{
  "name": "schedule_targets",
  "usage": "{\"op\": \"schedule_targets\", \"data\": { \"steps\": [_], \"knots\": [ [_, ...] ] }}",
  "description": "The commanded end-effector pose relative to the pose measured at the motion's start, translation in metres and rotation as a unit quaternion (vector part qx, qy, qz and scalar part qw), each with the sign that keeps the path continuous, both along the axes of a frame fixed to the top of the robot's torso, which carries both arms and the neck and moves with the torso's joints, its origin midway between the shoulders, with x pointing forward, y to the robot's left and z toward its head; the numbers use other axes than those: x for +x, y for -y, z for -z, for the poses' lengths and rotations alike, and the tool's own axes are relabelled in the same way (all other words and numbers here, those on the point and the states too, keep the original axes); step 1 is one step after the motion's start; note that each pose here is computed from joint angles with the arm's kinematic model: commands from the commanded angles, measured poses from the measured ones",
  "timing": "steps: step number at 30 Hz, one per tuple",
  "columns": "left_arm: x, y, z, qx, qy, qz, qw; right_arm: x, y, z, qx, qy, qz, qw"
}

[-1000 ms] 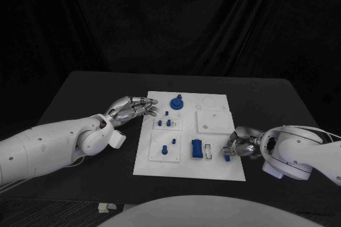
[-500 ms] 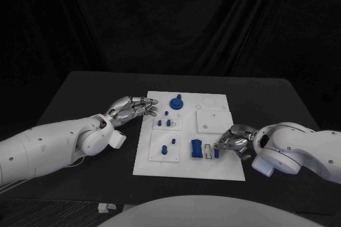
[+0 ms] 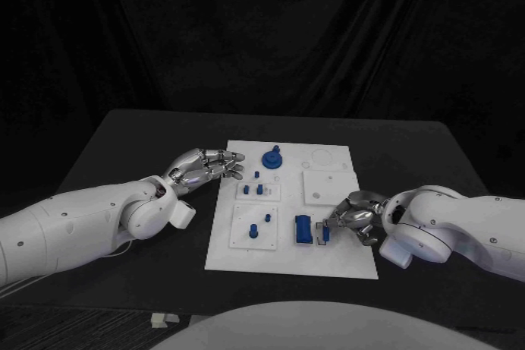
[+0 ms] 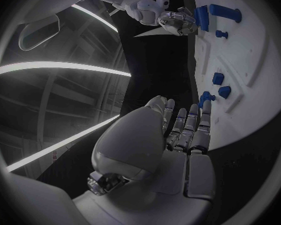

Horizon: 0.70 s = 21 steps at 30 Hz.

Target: Assemble the parts on the task board

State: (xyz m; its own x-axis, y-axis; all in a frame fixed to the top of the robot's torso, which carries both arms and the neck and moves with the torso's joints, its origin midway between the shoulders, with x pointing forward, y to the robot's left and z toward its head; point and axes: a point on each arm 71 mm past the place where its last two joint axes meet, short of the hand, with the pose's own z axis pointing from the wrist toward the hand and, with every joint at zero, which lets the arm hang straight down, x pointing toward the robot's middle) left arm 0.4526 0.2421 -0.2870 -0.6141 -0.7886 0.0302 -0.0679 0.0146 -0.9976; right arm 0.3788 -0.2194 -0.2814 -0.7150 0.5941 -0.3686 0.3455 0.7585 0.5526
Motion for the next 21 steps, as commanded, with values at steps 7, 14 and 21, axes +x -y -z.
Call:
{"op": "schedule_targets", "data": {
  "steps": [7, 14, 21],
  "knots": [
    [-0.0005, 0.0038, -0.0002, -0.01, -0.002, 0.008, 1.0, 0.001, -0.0036, 0.0041, -0.032, 0.005, -0.045, 0.998],
    [-0.0007, 0.0037, -0.0001, -0.01, -0.002, 0.008, 1.0, 0.0011, -0.004, 0.0064, -0.052, 0.007, -0.061, 0.997],
    [-0.0008, 0.0047, 0.0, -0.01, -0.003, 0.009, 1.0, 0.0003, -0.005, 0.0076, -0.059, 0.003, -0.066, 0.996]
  ]
}}
